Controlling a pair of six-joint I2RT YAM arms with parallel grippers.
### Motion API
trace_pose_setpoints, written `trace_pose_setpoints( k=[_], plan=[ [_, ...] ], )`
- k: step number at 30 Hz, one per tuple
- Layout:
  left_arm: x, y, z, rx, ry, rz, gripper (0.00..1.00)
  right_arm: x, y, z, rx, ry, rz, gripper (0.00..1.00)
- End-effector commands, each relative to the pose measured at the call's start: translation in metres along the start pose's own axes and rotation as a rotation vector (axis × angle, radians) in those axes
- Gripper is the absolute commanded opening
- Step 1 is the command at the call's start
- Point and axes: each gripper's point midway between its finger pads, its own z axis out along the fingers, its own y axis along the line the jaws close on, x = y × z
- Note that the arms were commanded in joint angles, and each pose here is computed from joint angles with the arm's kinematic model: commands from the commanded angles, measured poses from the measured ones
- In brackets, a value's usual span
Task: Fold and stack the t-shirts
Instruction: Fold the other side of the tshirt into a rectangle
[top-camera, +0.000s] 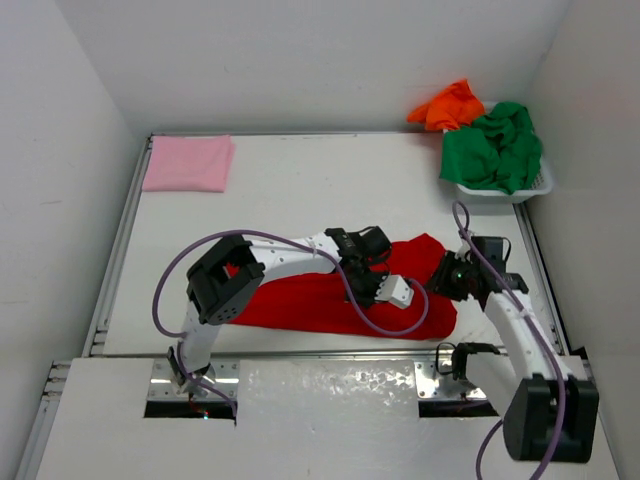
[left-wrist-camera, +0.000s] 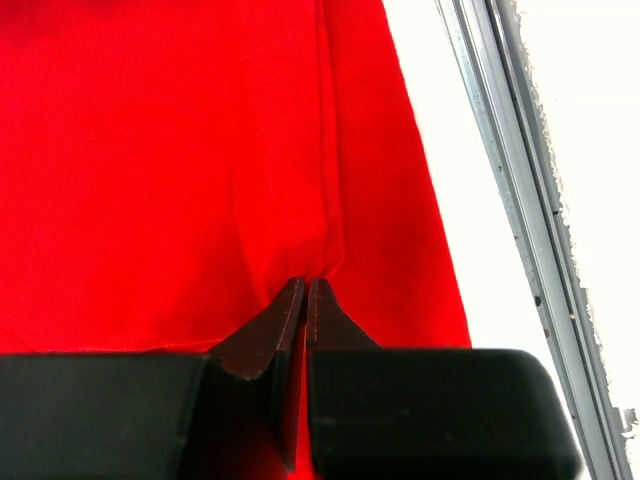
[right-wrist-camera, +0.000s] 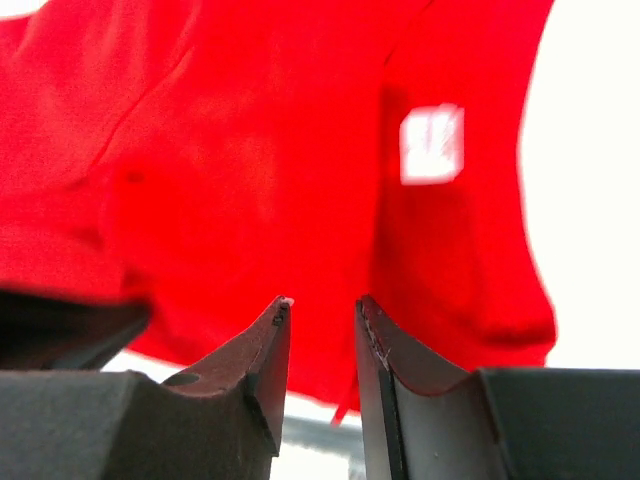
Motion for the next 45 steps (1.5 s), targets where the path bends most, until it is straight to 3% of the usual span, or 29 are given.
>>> trace_pose_setpoints(
  k=[1, 3, 8, 13, 20, 31, 37, 43, 45],
  plan=[
    [-0.021, -0.004, -0.012, -0.013, -0.045, 0.022, 0.00, -0.066, -0.005, 0.009, 0.074, -0.187, -0.026, 0.31],
    [-0.020, -0.005, -0.008, -0.006, -0.042, 0.014, 0.00, -0.089, -0.006, 0.016, 0.088, -0.231, -0.064, 0.31],
    [-0.019, -0.003, -0.009, -0.022, -0.040, 0.006, 0.00, -0.118, -0.008, 0.053, 0.087, -0.135, -0.126, 0.34],
    [-0.020, -0.004, -0.008, -0.019, -0.053, -0.004, 0.00, -0.148, -0.001, 0.079, 0.043, -0.133, -0.142, 0.38],
    [-0.019, -0.005, -0.008, -0.022, -0.049, -0.006, 0.00, -0.146, -0.012, 0.109, 0.053, -0.055, -0.128, 0.39],
    [-0.013, -0.008, -0.007, -0.015, -0.030, -0.018, 0.00, -0.143, -0.008, 0.110, 0.020, -0.069, -0.100, 0.00],
    [0.006, -0.026, -0.009, 0.024, 0.023, -0.008, 0.00, -0.153, -0.033, 0.094, 0.137, -0.135, -0.038, 0.00],
    [0.004, -0.028, -0.002, 0.026, 0.016, -0.007, 0.00, -0.155, -0.029, 0.097, 0.109, -0.135, -0.037, 0.00],
    [0.002, -0.022, -0.002, 0.002, 0.012, -0.017, 0.05, -0.154, -0.024, 0.099, 0.083, -0.122, -0.044, 0.00]
  ],
)
